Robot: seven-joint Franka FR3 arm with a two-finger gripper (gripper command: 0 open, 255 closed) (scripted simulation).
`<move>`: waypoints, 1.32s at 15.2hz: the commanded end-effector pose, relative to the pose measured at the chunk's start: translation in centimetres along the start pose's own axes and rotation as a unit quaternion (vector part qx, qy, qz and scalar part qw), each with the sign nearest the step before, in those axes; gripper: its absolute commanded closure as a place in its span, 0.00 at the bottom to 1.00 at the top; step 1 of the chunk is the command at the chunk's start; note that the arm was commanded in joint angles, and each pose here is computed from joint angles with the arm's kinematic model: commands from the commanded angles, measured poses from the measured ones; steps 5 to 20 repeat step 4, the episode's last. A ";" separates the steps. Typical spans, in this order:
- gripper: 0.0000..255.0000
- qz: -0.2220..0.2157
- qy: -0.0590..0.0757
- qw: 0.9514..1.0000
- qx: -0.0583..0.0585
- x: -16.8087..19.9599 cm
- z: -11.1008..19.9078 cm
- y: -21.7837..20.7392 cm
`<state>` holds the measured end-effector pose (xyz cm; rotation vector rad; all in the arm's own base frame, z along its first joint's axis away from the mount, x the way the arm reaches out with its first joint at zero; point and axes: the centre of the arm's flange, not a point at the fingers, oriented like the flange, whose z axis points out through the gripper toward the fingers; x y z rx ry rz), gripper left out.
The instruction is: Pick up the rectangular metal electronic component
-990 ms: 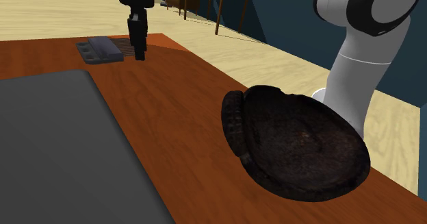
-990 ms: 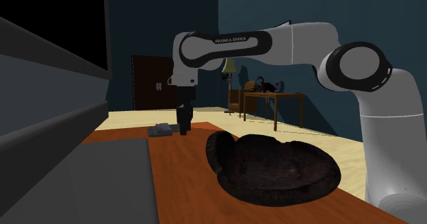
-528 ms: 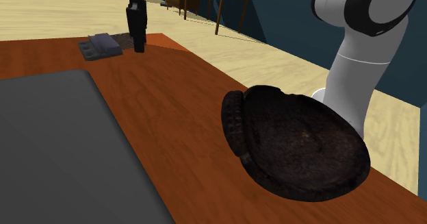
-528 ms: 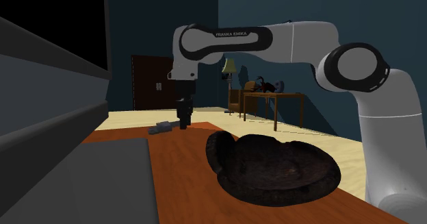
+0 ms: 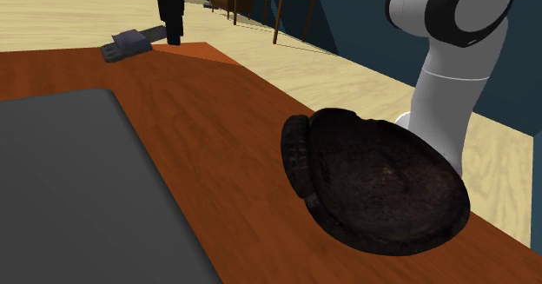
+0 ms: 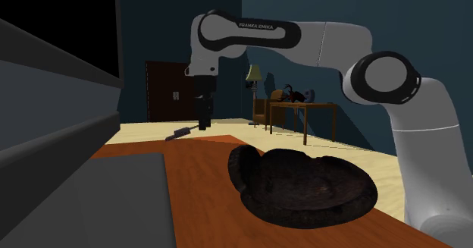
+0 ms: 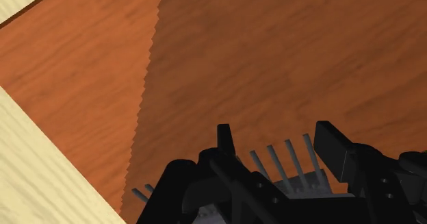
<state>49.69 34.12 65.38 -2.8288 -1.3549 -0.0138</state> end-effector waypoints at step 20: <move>1.00 0.000 0.000 1.000 0.000 -0.1 -1.7 0.0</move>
